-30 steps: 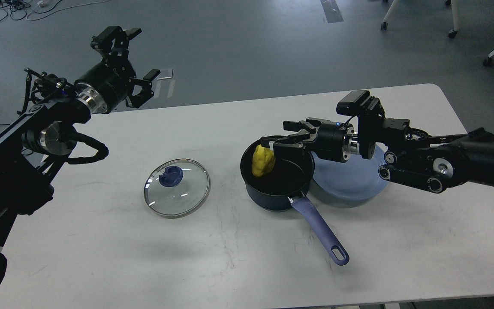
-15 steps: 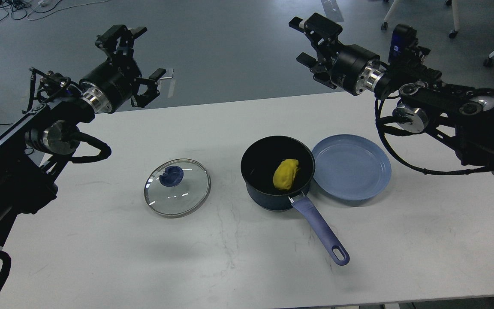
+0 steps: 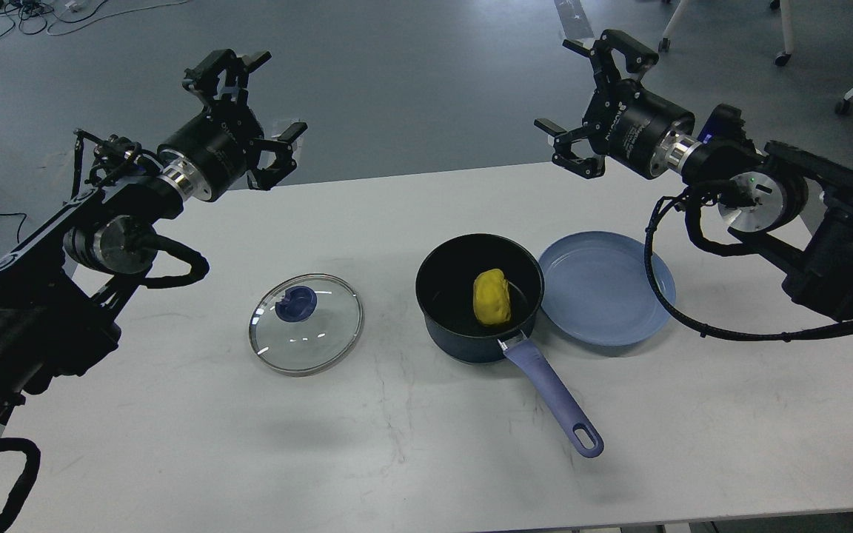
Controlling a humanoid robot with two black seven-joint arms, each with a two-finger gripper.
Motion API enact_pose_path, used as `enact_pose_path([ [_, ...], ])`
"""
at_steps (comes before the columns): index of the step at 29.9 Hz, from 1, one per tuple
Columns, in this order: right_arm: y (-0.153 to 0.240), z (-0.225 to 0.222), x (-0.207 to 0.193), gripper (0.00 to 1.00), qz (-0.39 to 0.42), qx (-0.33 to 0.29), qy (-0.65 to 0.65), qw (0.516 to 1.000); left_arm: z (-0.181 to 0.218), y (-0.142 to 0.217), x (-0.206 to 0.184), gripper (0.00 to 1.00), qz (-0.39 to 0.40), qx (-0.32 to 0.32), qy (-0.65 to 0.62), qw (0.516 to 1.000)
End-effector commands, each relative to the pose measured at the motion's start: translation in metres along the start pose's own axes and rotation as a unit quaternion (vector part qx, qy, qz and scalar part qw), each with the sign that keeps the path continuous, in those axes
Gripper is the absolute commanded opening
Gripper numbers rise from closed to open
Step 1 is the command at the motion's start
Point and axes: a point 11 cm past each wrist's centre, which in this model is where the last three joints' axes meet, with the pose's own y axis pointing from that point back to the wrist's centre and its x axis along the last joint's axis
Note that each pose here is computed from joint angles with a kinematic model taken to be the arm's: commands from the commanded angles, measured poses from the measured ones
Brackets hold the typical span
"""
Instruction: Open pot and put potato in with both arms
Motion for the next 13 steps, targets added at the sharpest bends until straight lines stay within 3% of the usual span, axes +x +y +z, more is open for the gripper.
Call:
enact_pose_path([
  [1,0.008,-0.002,0.013,1.00,0.003,0.008,-0.022,1.000,-0.004,0.002,-0.001,0.98,-0.001,-0.004,0.028,1.000],
  [13,0.017,-0.029,0.032,1.00,0.052,0.052,-0.032,0.997,-0.008,0.001,-0.008,0.98,-0.014,-0.024,0.082,0.996],
])
